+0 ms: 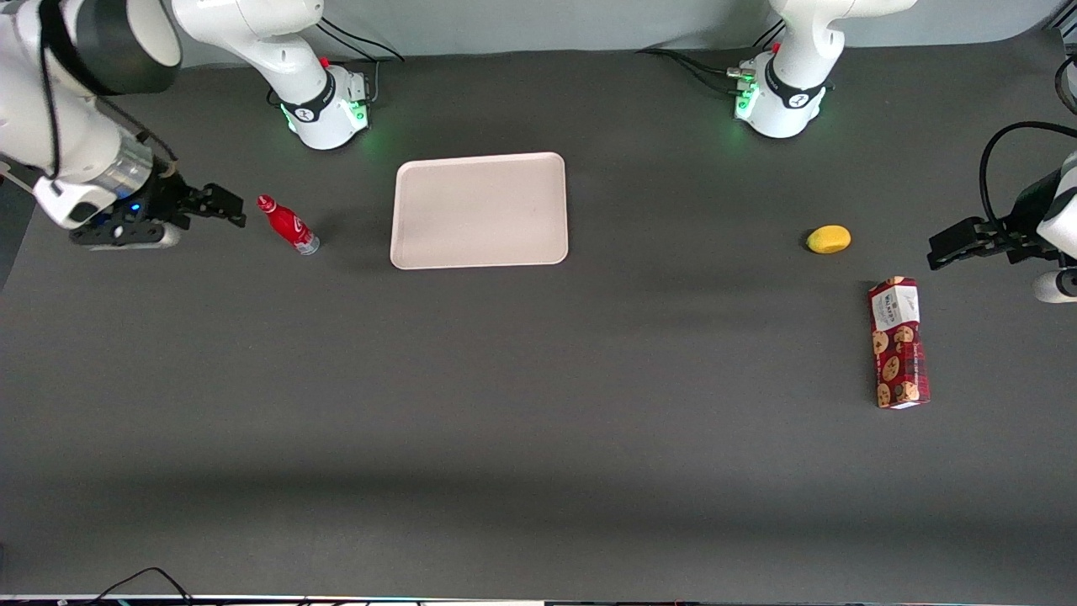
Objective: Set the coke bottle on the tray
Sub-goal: 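Move the open right gripper toward the red bottle lying on the table, then lower the right gripper and close it around the red bottle's body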
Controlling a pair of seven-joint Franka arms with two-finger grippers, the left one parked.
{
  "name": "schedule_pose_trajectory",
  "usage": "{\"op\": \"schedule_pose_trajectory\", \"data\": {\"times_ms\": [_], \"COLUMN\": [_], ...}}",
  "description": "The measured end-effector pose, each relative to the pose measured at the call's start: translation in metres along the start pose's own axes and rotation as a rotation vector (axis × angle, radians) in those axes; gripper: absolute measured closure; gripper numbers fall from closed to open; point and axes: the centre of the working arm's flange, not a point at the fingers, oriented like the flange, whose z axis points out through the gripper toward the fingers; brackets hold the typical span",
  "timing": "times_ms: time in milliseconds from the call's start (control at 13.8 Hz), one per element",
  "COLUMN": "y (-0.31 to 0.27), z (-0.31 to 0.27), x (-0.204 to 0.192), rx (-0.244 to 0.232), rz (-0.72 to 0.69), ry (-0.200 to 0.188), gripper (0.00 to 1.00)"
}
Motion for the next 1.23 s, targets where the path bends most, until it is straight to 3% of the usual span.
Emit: {"op": "schedule_pose_trajectory", "data": {"times_ms": [218, 508, 1234], "y": [-0.002, -0.003, 0.008], "z": [0.057, 0.127, 0.154], "x": [-0.040, -0.073, -0.077], "rx": [-0.002, -0.021, -0.048], "rz": [-0.021, -0.052, -0.094], "ry": [0.052, 0.075, 0.034], "gripper": [0.00, 0.00, 0.00]}}
